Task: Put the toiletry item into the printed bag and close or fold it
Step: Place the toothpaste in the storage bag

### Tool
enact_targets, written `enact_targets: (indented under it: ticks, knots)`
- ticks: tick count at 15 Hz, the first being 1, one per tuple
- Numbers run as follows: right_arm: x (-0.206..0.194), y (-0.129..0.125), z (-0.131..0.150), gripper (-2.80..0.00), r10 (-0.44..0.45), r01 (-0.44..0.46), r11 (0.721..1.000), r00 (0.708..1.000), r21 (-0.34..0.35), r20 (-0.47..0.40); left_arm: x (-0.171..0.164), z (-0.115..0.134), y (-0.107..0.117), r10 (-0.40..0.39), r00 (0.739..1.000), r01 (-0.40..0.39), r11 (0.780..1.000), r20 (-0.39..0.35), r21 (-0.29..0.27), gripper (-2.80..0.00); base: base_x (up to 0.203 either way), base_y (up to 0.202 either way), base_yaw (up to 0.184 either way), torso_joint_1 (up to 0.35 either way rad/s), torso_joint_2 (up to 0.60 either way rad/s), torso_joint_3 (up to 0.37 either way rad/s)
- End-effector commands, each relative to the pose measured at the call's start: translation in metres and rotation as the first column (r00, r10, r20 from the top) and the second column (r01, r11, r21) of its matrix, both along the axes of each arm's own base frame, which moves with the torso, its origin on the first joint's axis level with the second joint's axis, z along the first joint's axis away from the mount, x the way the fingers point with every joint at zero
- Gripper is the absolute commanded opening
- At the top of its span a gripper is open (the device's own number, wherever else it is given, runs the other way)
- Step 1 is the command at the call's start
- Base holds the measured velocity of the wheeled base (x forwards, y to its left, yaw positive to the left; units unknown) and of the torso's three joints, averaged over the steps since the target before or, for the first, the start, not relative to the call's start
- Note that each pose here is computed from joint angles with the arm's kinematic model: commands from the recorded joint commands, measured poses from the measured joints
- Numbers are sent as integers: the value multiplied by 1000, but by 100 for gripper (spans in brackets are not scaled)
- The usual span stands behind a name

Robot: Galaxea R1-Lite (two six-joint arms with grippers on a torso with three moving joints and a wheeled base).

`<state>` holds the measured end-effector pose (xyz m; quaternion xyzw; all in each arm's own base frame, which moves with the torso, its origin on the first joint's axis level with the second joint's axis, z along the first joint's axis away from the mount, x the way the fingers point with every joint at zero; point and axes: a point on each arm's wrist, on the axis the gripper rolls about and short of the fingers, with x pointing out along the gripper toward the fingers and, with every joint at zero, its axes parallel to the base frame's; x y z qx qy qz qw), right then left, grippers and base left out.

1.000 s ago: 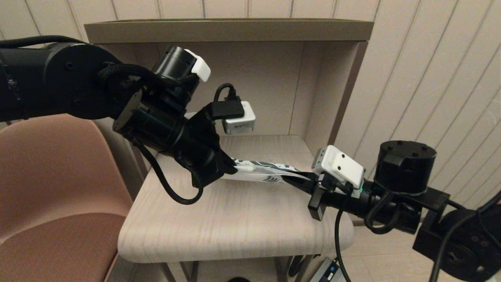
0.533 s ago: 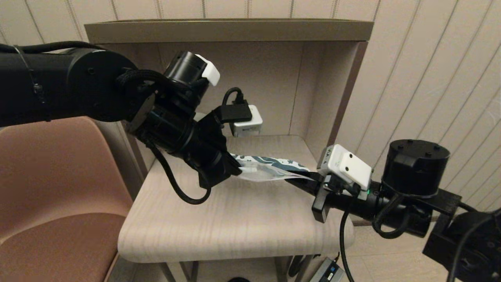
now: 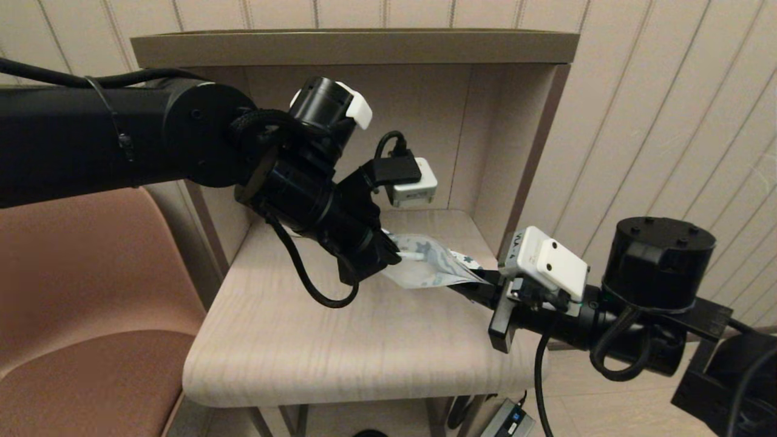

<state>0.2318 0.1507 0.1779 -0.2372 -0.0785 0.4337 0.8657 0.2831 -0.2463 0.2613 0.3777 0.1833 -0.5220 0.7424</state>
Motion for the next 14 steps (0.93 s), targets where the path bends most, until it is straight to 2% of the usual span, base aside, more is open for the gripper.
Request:
enact_targets:
  ticks: [1, 4, 5, 11, 14]
  knots:
    - [0, 0, 2, -280, 3, -3, 1000, 1000, 5, 12, 2, -5, -3, -6, 1000, 6, 1000, -11, 9, -280, 0, 0, 0, 0, 0, 0]
    - [0, 0, 2, -280, 3, -3, 1000, 1000, 4, 11, 2, -5, -3, -1, 1000, 1, 1000, -10, 8, -280, 0, 0, 0, 0, 0, 0]
    - [0, 0, 3, -280, 4, -4, 1000, 1000, 6, 13, 2, -4, -3, -3, 1000, 3, 1000, -8, 4, 0, 0, 0, 0, 0, 0, 0]
    - [0, 0, 3, -280, 4, -4, 1000, 1000, 9, 14, 0, 1, -2, 5, 1000, -5, 1000, 9, -8, 0, 0, 0, 0, 0, 0, 0]
    - [0, 0, 4, -280, 3, -3, 1000, 1000, 9, 16, -3, 9, 0, -1, 1000, 1, 999, 23, -34, 0, 0, 0, 0, 0, 0, 0]
